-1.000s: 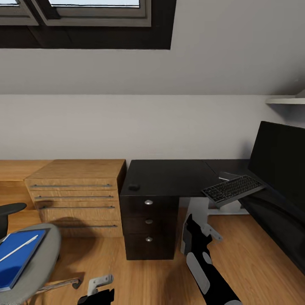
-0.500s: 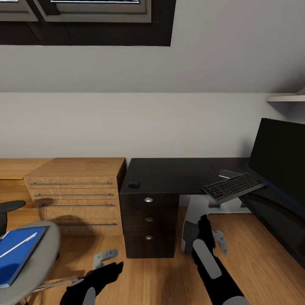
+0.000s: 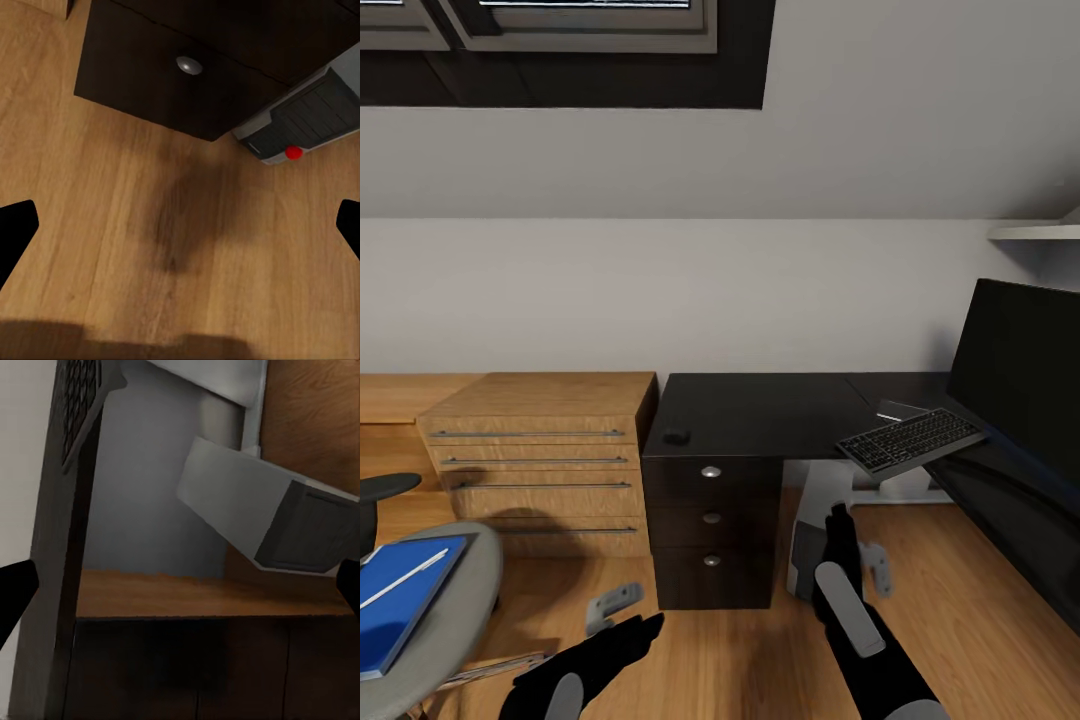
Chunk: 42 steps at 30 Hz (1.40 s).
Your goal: In the bedroom, organize the workspace by keeping the computer under the desk, ensuring the monitor is on the desk, placing the keyboard on the desk next to the monitor, placing the mouse on the desk next to the keyboard, moving the folder from the swivel chair onto the desk next to the mouse, stacking the notebook on top of the folder with the pen on top of the notebook, and positioning the swivel chair next to the desk.
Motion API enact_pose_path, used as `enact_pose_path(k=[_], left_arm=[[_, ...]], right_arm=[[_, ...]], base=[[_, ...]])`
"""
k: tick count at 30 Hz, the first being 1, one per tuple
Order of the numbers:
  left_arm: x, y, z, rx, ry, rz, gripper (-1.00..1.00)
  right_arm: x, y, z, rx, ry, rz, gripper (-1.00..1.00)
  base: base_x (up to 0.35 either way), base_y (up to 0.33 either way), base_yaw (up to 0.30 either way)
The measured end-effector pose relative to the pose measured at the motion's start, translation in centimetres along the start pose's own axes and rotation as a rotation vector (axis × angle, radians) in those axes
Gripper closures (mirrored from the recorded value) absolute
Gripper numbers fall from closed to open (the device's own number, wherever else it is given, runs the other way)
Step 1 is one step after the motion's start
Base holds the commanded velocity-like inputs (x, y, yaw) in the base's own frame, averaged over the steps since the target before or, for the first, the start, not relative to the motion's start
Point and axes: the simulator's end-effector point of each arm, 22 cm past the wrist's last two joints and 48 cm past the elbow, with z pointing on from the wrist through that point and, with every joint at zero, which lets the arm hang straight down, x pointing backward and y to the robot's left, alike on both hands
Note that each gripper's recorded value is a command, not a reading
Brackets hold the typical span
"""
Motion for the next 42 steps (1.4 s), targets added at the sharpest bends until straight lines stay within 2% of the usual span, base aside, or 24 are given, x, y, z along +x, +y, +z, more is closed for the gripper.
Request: enact_pose_path(k=[3, 8, 16, 22, 24, 26, 30, 33, 36, 42], left_arm=[[0.0, 0.4, 0.0, -0.007, 0.001, 0.015, -1.00], [0.7, 0.0, 0.3, -0.007, 0.017, 0.046, -1.00], [1.2, 0.1, 0.5, -0.017, 0.025, 0.070, -1.00], [1.2, 0.0, 0.5, -0.016, 0.026, 0.075, -1.00], [1.3, -0.4, 0.5, -0.007, 0.027, 0.079, -1.00], [1.3, -0.5, 0.5, -0.004, 0.027, 0.082, -1.00], [1.8, -2.0, 0.4, 0.019, 0.032, 0.124, -1.00], [2.0, -2.5, 0.4, 0.024, 0.034, 0.156, -1.00], [2.2, -2.9, 0.4, 0.029, 0.036, 0.169, -1.00], [-0.5, -2.9, -0.1, 0.022, -0.013, 0.150, -1.00]], right_arm=[[-0.3, 0.5, 0.0, -0.023, -0.015, -0.039, -1.00], [-0.4, 0.7, 0.1, -0.037, -0.015, -0.072, -1.00], [-0.2, 1.0, 0.2, -0.049, 0.005, -0.084, -1.00], [-0.1, 3.2, -0.1, -0.135, 0.005, -0.071, -1.00], [-0.5, 5.2, -0.5, -0.225, -0.012, -0.034, -1.00], [-0.7, 5.8, -0.6, -0.254, -0.015, -0.006, -1.00], [-0.8, 6.0, -0.7, -0.272, -0.010, 0.042, -1.00], [-0.8, 6.1, -0.7, -0.277, -0.008, 0.052, -1.00], [-0.8, 6.0, -0.7, -0.277, -0.008, 0.054, -1.00], [-0.6, 4.5, -0.3, -0.235, -0.016, 0.028, -1.00]], base=[[0.000, 0.000, 0.000], [0.000, 0.000, 0.000], [0.000, 0.000, 0.000], [0.000, 0.000, 0.000], [0.000, 0.000, 0.000], [0.000, 0.000, 0.000], [0.000, 0.000, 0.000], [0.096, 0.000, 0.000], [0.143, 0.000, 0.000], [0.000, 0.000, 0.000]])
